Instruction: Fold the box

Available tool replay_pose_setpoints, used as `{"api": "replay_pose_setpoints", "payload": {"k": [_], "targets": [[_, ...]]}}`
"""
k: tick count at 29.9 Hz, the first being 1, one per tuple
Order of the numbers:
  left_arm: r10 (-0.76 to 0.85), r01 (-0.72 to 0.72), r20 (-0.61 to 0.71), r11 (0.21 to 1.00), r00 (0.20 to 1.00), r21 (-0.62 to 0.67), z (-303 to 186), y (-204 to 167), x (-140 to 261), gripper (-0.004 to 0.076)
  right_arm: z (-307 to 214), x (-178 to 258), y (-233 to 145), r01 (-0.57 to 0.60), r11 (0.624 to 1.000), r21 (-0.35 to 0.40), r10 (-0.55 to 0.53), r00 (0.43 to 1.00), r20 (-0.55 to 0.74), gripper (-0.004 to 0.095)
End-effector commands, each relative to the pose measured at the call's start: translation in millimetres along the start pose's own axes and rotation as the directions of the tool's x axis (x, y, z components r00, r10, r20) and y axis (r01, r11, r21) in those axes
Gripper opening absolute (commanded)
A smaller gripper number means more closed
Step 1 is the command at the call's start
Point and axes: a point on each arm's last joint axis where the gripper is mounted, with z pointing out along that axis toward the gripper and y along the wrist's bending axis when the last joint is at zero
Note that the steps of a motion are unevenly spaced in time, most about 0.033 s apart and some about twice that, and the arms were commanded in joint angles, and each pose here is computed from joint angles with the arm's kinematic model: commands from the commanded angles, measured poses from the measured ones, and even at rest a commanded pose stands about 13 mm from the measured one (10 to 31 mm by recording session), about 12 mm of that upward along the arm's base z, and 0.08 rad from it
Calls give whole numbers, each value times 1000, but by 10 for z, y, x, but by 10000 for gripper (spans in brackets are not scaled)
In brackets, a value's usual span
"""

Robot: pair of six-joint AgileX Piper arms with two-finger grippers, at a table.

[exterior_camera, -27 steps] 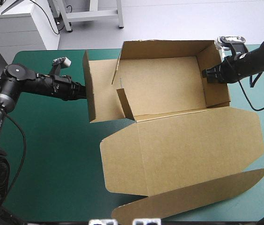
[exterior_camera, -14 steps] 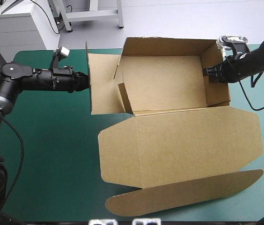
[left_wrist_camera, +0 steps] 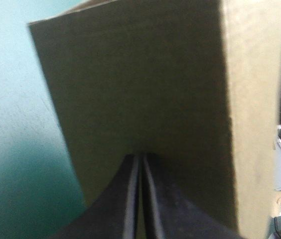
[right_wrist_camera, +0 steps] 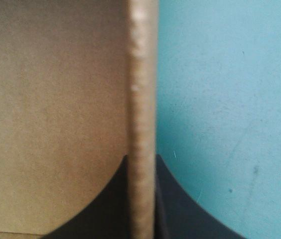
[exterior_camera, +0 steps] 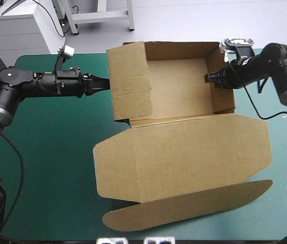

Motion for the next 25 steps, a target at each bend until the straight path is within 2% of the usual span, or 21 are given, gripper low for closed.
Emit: {"api": "replay_pose_setpoints", "payload": {"k": [1, 6, 9, 15, 17, 25], "targets": [[48, -50, 25, 990, 999, 130, -53, -382, -51, 48, -214, -110, 245, 12, 1000, -9, -11, 989, 145, -12], [48, -49, 11, 989, 999, 137, -14, -408, -35, 126, -198, -115, 348, 16, 1000, -19, -13, 988, 155, -12], [62, -64, 13, 989, 998, 136, -17, -414, -40, 223, -197, -111, 347, 10, 1000, -19, -7, 989, 151, -12], [51, -58, 44, 983, 998, 175, -12, -456, -67, 553, -206, -114, 338, -6, 1000, -10, 8, 988, 156, -12], [64, -73, 56, 980, 996, 187, -7, -477, -77, 627, -206, -119, 336, -16, 1000, -9, 17, 987, 161, -12], [84, -92, 45, 976, 995, 197, 64, -530, -59, 642, -207, -123, 337, -41, 999, -15, 43, 985, 166, -12]]}}
